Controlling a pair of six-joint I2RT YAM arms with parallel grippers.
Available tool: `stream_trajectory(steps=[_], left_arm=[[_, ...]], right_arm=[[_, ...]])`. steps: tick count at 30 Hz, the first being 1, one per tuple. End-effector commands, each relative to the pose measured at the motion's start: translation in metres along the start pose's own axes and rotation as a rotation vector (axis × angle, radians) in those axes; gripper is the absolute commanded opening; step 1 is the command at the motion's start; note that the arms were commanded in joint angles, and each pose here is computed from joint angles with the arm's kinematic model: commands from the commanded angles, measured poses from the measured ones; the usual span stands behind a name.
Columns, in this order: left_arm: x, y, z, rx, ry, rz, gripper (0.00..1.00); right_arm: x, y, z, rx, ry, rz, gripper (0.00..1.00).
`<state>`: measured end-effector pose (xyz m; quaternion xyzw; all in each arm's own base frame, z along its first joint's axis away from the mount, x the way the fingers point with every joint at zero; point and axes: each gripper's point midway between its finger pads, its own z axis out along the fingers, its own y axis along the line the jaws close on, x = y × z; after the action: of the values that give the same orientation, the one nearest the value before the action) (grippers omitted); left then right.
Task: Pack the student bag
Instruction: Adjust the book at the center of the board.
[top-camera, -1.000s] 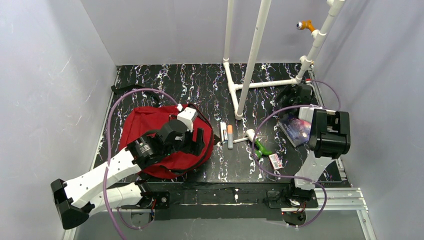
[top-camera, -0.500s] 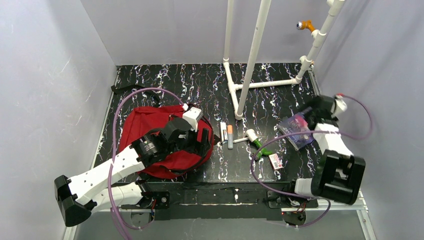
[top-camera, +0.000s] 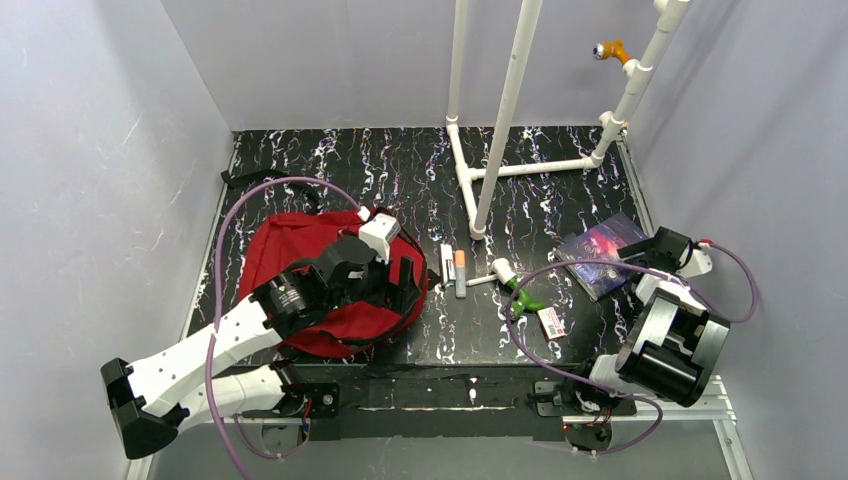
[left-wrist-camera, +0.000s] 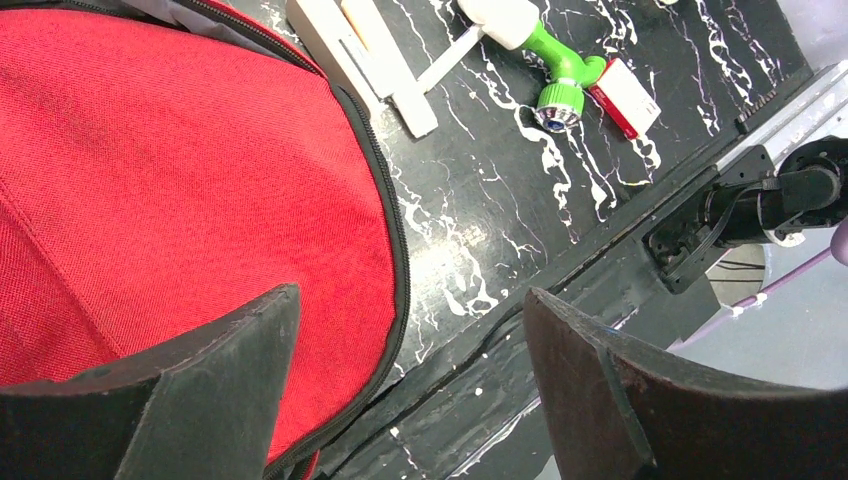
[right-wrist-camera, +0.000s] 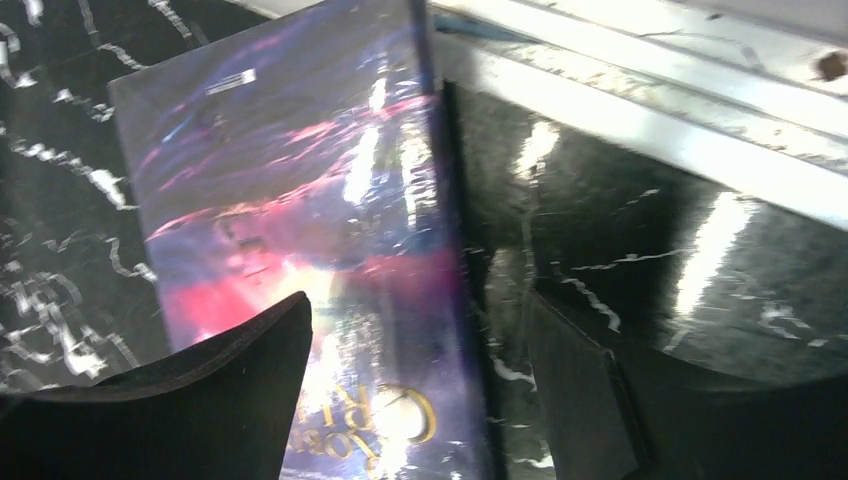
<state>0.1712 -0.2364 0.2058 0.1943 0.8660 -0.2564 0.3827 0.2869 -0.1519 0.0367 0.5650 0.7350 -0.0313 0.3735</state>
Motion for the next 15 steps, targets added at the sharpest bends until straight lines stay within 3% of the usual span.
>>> stream_trajectory(steps=[1, 5, 13, 15], left_arm=[[-0.004, -0.001, -0.007, 0.008, -0.016, -0.021, 0.81], [-0.005, -0.005, -0.001, 0.013, 0.003, -0.012, 0.81], [-0.005, -0.008, 0.004, 0.015, 0.018, -0.017, 0.80], [-0.005, -0.008, 0.005, 0.018, 0.018, -0.019, 0.80]], right_arm=[[0.012, 0.045, -0.009, -0.210, 0.039, -0.052, 0.82], [0.050, 0.083, -0.034, -0.336, 0.075, -0.211, 0.82], [0.131, 0.160, -0.107, -0.790, 0.218, -0.551, 0.82], [0.120, 0.159, -0.106, -0.752, 0.180, -0.592, 0.87]])
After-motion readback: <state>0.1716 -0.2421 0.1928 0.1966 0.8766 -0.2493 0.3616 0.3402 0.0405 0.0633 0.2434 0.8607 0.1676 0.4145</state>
